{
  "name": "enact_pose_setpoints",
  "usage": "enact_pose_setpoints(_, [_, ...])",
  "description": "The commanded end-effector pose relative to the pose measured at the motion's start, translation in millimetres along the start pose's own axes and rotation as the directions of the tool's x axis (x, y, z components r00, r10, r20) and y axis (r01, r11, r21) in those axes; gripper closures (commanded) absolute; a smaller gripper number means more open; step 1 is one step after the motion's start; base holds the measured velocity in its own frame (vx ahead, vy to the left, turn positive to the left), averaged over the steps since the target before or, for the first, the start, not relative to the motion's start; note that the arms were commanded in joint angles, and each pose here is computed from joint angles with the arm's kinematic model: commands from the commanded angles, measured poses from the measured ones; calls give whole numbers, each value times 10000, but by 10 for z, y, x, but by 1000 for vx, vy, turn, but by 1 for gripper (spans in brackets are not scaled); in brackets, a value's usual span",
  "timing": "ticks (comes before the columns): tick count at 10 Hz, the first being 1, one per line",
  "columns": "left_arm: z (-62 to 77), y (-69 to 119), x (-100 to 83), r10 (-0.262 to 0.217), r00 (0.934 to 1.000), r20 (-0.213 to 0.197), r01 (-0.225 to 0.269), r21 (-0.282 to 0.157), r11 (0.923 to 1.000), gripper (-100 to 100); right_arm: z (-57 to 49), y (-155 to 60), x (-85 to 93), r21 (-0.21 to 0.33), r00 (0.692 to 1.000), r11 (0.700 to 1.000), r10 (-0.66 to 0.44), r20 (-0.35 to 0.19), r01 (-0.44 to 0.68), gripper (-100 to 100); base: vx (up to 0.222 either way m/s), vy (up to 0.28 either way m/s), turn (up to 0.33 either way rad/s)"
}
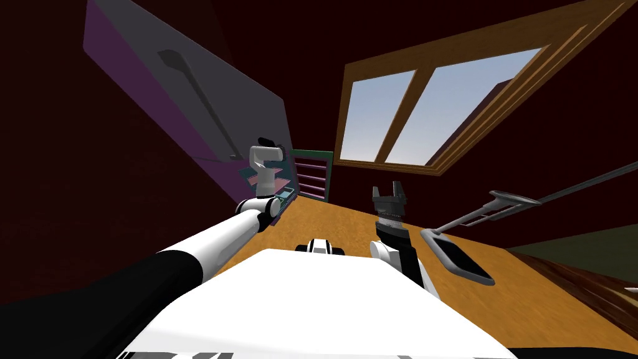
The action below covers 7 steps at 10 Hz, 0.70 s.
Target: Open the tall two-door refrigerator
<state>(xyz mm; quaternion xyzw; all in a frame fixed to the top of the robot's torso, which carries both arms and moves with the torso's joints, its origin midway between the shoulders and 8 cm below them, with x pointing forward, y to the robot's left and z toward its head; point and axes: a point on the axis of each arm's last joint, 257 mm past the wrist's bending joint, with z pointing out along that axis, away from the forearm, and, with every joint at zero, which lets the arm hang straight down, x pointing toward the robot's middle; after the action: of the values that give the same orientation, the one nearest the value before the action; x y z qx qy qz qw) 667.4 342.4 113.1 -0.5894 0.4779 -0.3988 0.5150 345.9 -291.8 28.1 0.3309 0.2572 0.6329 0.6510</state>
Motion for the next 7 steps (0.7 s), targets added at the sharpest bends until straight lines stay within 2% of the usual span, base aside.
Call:
enact_pose_setpoints(1, [-5,-11,66,5,9999,-170,-5,23,10000,-100,0,0,0,0,10000,10000,-3,-2,3,0,7,99,-31])
enact_pose_setpoints(7, [-14,-14,348,63,9960,-891,-57,72,10000,-100,0,0,-2,2,10000,10000,-10,-4,10,0,-60,232,-25])
